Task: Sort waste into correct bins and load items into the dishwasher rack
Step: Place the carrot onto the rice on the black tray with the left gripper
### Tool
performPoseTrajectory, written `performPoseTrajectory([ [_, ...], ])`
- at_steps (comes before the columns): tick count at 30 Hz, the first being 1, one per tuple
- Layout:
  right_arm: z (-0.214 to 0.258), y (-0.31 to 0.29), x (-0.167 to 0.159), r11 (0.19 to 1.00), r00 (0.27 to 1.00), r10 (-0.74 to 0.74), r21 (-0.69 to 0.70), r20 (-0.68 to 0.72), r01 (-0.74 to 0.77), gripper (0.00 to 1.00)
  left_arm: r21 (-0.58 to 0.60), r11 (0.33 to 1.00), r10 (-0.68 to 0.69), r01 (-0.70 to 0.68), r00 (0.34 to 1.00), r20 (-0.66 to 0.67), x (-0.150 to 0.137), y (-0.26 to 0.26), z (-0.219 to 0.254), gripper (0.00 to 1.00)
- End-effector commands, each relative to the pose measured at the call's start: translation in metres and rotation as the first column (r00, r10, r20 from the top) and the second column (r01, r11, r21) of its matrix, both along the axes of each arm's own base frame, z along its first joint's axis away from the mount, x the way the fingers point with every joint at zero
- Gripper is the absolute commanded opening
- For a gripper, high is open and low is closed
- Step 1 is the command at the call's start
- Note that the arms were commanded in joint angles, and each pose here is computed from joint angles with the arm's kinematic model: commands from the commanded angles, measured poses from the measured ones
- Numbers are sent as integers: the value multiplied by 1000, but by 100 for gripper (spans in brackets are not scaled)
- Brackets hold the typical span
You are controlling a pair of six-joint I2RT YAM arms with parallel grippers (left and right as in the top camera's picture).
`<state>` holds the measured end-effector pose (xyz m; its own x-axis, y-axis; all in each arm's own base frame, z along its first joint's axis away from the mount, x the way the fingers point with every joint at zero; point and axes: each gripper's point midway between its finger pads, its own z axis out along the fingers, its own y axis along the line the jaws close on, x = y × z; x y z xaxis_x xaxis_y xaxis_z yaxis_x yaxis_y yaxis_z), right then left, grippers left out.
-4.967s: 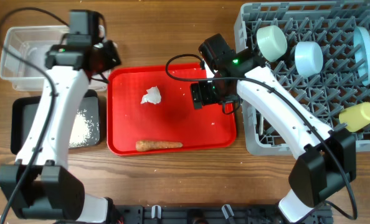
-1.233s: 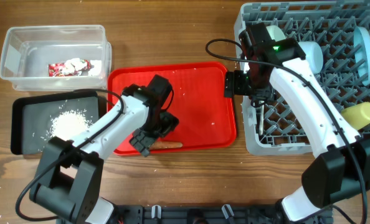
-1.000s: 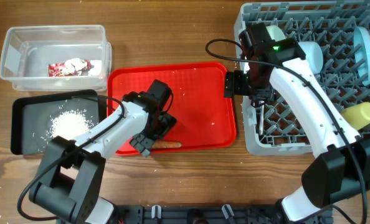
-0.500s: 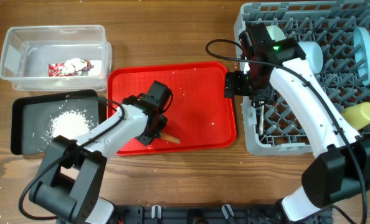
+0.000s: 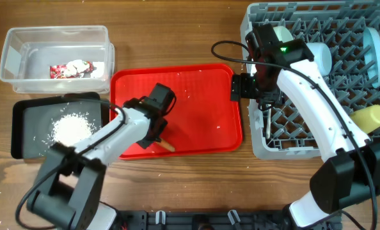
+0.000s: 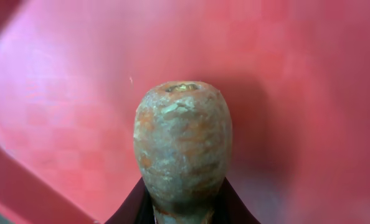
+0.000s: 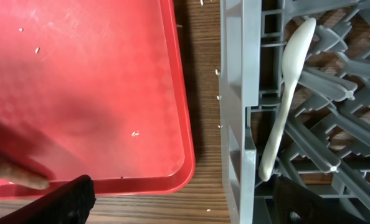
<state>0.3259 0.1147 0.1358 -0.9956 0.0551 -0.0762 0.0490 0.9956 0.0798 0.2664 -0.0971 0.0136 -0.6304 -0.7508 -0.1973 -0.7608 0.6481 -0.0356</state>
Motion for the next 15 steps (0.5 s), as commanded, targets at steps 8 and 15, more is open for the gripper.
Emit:
performPoseTrajectory([
  [8,6,-3,0,1000,1000,18,-10,22,-17,94,56,981,157,-184,936,316,14,144,115,19],
  [15,6,-3,0,1000,1000,18,-9,22,-18,94,13,819,540,-573,779,319,-3,266,93,25],
])
